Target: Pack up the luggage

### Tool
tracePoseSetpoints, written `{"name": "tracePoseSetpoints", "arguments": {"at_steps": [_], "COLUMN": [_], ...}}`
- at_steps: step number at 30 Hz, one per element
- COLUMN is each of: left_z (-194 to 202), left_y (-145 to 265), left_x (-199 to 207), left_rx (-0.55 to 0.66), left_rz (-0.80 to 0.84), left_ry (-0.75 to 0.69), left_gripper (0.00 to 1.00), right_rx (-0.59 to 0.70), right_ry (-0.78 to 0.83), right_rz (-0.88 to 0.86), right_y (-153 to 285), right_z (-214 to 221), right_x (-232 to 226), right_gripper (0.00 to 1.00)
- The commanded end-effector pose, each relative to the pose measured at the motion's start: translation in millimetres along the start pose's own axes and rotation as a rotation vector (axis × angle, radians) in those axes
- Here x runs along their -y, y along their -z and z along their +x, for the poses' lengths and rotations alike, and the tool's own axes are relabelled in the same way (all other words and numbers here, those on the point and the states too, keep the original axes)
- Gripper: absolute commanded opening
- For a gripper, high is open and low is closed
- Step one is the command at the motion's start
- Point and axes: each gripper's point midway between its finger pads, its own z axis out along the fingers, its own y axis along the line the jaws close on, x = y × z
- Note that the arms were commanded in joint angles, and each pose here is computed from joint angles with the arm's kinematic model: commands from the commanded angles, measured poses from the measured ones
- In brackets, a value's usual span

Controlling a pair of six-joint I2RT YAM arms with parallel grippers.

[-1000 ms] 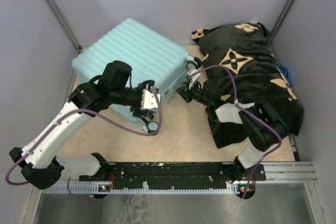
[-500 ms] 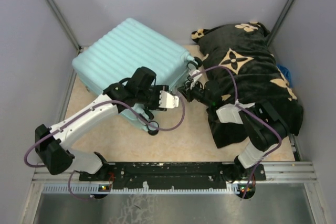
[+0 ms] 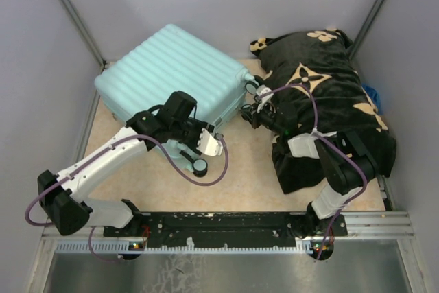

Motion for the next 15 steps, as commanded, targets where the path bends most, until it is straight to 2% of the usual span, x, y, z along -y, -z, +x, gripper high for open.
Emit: {"name": "tracePoseSetpoints", "arguments": {"at_steps": [1, 4, 9, 15], "left_z": [31, 32, 35, 34], "left_y": [12, 15, 19, 24], "left_x": [77, 79, 91, 105], "left_rx": [-0.105, -0.098, -0.098, -0.073], "left_rz": [0.297, 0.313, 0.368, 0.437], "left_ry": [0.063, 0.063, 0.043, 0.013], "left_gripper": [0.42, 0.41, 0.38, 0.35], "right_rx": [0.117, 0.143, 0.124, 0.179], "right_ry": [0.093, 0.106, 0.101, 0.126], "right_rz": [0.224, 0.275, 0.335, 0.310], "right_y": [9, 12, 13, 1], "right_z": [-38, -51, -43, -61], "right_x": [69, 90, 129, 151], "right_gripper": [0.00, 0.00, 0.00, 0.00]}}
